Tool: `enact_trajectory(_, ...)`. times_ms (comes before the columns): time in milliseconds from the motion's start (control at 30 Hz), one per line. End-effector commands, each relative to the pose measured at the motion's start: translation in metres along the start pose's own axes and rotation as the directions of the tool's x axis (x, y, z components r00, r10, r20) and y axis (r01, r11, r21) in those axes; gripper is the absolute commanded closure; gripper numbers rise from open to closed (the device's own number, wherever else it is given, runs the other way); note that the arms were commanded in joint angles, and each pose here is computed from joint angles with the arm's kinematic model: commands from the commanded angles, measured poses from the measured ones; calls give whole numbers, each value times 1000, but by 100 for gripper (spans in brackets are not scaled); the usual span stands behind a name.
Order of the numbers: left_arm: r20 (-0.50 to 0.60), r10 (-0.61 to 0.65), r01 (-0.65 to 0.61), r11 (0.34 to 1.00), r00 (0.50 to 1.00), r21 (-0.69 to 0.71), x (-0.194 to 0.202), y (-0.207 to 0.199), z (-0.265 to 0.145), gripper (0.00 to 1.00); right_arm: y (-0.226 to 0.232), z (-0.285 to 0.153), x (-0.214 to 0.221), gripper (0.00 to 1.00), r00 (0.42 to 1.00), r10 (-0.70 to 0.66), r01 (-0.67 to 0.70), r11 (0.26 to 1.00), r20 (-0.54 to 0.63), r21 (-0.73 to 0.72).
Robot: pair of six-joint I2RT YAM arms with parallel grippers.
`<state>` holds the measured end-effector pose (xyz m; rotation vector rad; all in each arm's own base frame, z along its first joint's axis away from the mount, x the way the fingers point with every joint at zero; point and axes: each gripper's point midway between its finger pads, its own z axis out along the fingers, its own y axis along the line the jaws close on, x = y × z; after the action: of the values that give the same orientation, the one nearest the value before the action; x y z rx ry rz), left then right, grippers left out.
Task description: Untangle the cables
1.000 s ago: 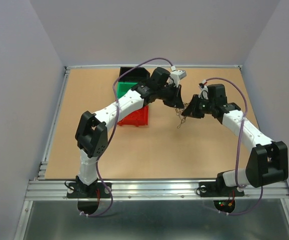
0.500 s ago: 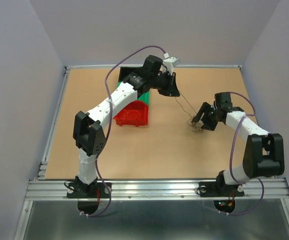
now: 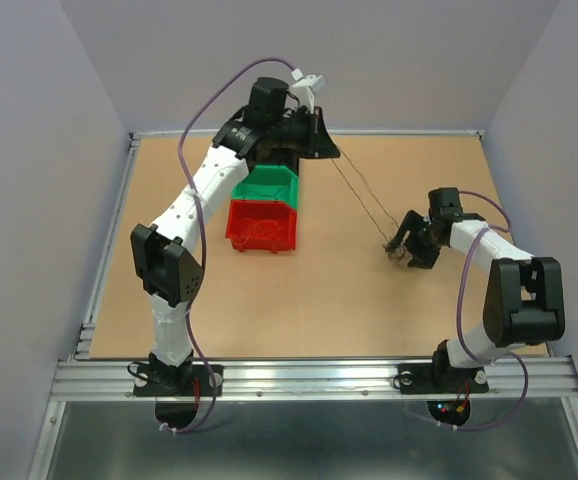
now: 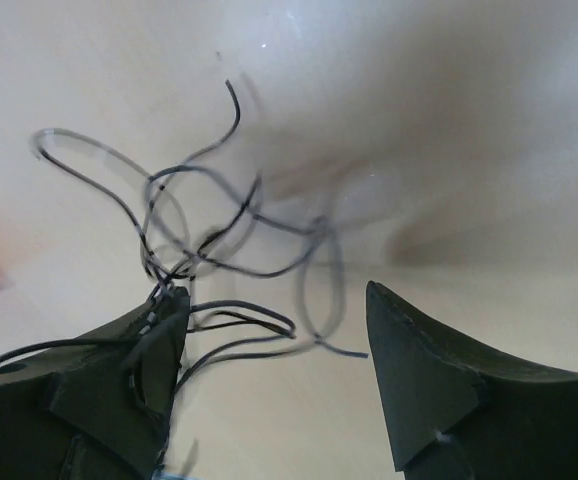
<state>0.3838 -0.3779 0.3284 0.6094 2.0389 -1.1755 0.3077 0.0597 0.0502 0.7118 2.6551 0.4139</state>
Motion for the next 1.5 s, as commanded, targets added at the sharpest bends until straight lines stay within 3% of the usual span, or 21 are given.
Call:
enact_trajectory(0,241,51,-56,998,969,15,-85,-16,-79,100,-34,2,-2,25,997,71,-72,986,8,147)
enact_trajectory(233,302,53,-26,995,952,-95,-102,22,-122,100,-52,-7,-13,27,989,135,-146,968,67,205)
enact_trajectory(500,287,38,-19,998,957,-66,-96,21,-119,100,-49,-17,-26,36,981,146,-169,966,128,196)
enact_trajectory(567,287,39,-26,999,957,-47,-96,16,-119,100,-40,-22,-35,36,982,112,-136,978,151,158)
enact_trajectory(667,289,46,-44,999,956,-16,-97,4,-121,100,2,-35,-50,30,983,39,-31,998,177,-46)
enact_trajectory(800,291,65,-80,996,954,38,-97,-19,-118,100,67,-66,-68,10,970,-58,139,929,234,-342)
enact_trajectory(900,284,86,-113,990,955,81,-93,-41,-110,100,99,-80,-80,3,953,-106,228,868,283,-442)
enact_trajectory(1233,369,105,-176,971,924,162,-104,-103,-102,100,173,-55,-72,11,939,-232,331,804,252,-494)
enact_trajectory(1467,436,106,-218,951,894,217,-120,-134,-116,100,221,-62,-62,11,861,-354,508,636,365,-580)
